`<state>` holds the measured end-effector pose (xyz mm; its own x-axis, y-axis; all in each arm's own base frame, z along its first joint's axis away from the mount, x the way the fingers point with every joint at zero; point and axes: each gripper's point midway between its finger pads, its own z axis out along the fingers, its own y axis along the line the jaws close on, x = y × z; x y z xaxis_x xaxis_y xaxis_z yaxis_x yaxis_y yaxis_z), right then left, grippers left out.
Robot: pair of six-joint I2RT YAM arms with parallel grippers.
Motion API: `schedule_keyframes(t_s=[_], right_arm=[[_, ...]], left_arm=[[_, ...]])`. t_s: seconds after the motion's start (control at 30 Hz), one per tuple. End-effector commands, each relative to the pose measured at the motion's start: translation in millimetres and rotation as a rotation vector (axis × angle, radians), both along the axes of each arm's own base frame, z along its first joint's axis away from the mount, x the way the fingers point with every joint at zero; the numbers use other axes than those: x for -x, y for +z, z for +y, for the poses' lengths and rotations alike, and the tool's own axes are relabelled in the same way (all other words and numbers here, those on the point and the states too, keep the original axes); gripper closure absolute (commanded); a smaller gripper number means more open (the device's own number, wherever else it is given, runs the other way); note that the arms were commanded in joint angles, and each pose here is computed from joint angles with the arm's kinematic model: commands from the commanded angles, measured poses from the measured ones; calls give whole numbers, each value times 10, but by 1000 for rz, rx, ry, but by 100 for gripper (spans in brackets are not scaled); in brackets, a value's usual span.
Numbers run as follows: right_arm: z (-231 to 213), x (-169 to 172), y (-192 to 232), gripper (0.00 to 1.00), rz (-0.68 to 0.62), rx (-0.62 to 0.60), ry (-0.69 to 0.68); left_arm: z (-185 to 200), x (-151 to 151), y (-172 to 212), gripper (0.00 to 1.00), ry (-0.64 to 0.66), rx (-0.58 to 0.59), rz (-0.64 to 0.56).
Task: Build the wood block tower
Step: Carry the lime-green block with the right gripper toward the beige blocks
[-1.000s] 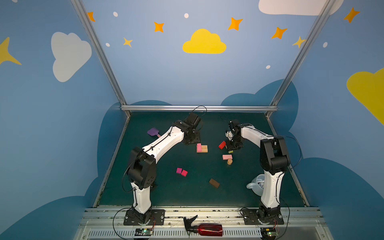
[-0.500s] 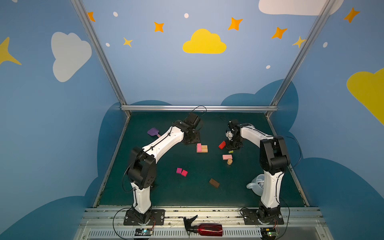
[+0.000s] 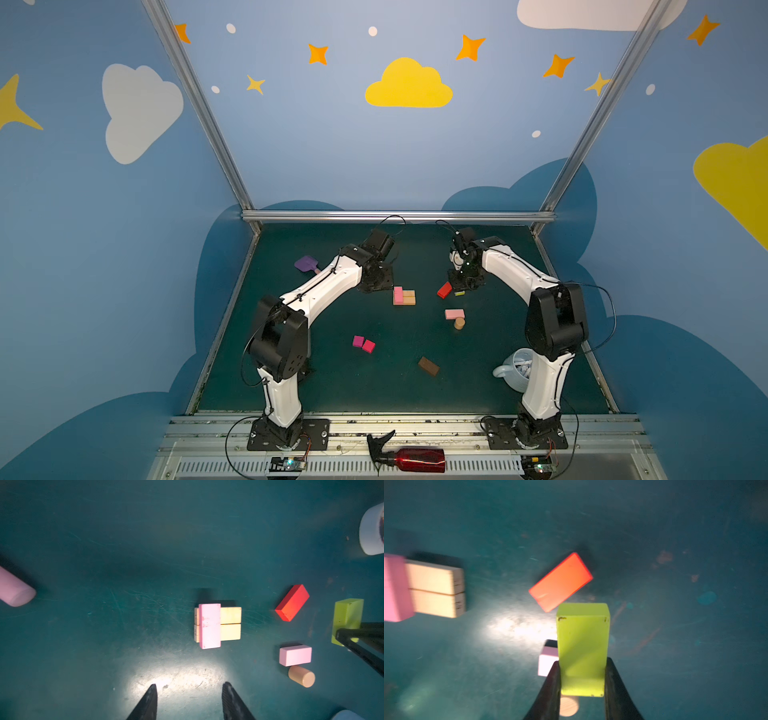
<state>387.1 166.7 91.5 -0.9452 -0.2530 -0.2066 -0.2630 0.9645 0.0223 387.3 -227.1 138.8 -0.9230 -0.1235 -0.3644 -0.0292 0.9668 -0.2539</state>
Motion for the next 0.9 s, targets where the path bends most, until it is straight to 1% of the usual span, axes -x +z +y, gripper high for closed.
schedule_keyframes(t_s=[0.0, 0.23, 0.4, 0.5, 0.87], right_arm=[[204, 117, 180, 99, -1, -21, 7], [735, 189, 156, 95, 12, -76, 43], [987, 193, 42, 96, 44, -78, 52], [1057, 192, -44, 95, 56, -62, 33], [1309, 194, -227, 95, 80, -124, -33]], left_arm=[[97, -12, 103, 53, 26, 12, -36], [183, 29, 40, 55, 45, 30, -29], [213, 52, 35, 55, 50, 39, -30], [242, 70, 34, 55, 55, 37, -26], [283, 91, 50, 55, 71, 54, -35]])
